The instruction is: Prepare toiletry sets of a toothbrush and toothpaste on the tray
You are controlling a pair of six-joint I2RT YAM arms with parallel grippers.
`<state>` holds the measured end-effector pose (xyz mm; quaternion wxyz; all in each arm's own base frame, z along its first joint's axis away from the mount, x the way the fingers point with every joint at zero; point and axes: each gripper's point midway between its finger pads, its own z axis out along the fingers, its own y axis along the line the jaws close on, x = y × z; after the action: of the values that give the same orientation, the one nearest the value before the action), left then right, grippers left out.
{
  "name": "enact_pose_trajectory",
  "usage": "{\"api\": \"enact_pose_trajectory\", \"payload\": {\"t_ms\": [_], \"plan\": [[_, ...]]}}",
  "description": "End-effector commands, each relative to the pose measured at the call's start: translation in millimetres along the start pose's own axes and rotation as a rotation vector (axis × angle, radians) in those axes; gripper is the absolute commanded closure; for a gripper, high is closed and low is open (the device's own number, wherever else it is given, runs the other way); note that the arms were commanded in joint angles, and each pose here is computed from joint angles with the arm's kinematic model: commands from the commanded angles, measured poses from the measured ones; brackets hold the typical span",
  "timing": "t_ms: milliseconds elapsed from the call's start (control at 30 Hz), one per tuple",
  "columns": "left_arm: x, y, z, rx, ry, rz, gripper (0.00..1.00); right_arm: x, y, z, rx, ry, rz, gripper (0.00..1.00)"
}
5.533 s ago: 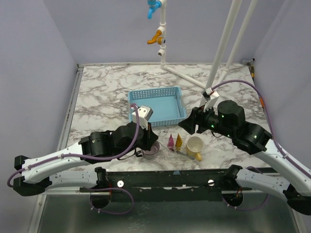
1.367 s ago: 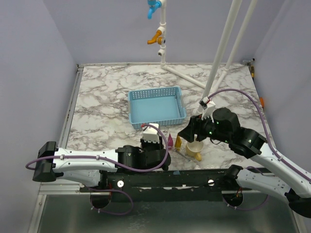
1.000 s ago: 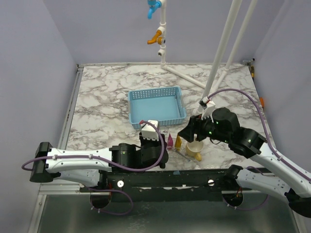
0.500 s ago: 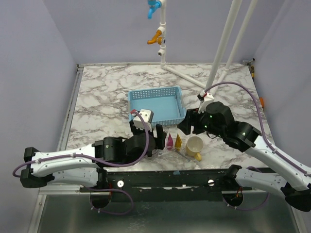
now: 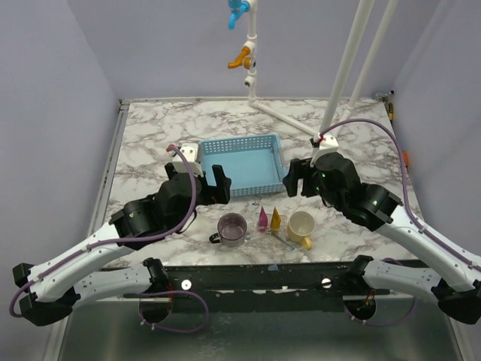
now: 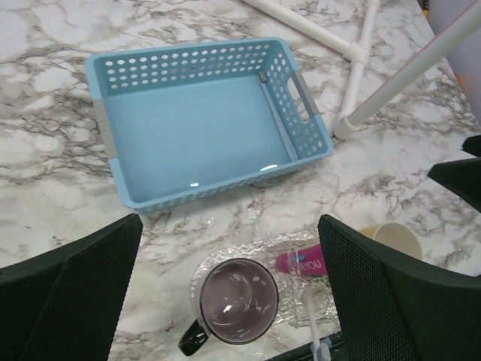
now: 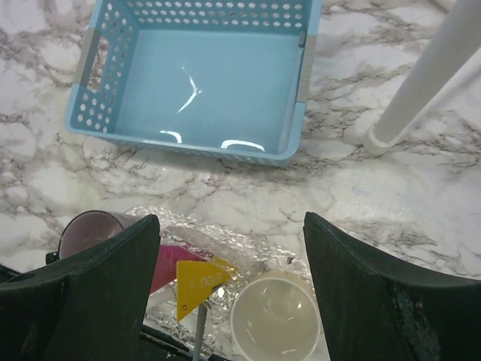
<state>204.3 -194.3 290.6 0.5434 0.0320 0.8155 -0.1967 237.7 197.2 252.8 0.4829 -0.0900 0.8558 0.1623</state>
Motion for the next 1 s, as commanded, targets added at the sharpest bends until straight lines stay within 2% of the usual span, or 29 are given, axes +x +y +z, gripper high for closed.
{"api": "enact_pose_trajectory", "payload": {"t_ms": [0,433,767,833,900,967], "plan": [[-18.3,16.0,-8.6,-0.006,-0.005,0.049,0.01,-28.3,-28.6,-3.6,0.131,-0.085,-0.027,0.2],[-34.8,62.3,-7.8,-0.112,-0.051,0.024,0.01,-76.2,-114.4,-8.0,0.317,-0.175,0.097,0.19],[-44.3,96.3,-1.3,-0.199,-0.078,-0.009,0.01,-94.7,-152.8,-24.5,0.407,-0.227,0.234,0.17],[-44.2,99.9,0.3,-0.205,-0.084,-0.017,0.01,-99.6,-147.1,-26.4,0.377,-0.241,0.242,0.13],[-43.7,102.2,1.5,-0.209,-0.094,-0.02,0.01,-102.7,-145.1,-29.1,0.366,-0.254,0.241,0.02],[-43.3,104.4,1.9,-0.216,-0.106,-0.02,0.01,-104.4,-146.5,-32.6,0.378,-0.26,0.243,0.0]]}}
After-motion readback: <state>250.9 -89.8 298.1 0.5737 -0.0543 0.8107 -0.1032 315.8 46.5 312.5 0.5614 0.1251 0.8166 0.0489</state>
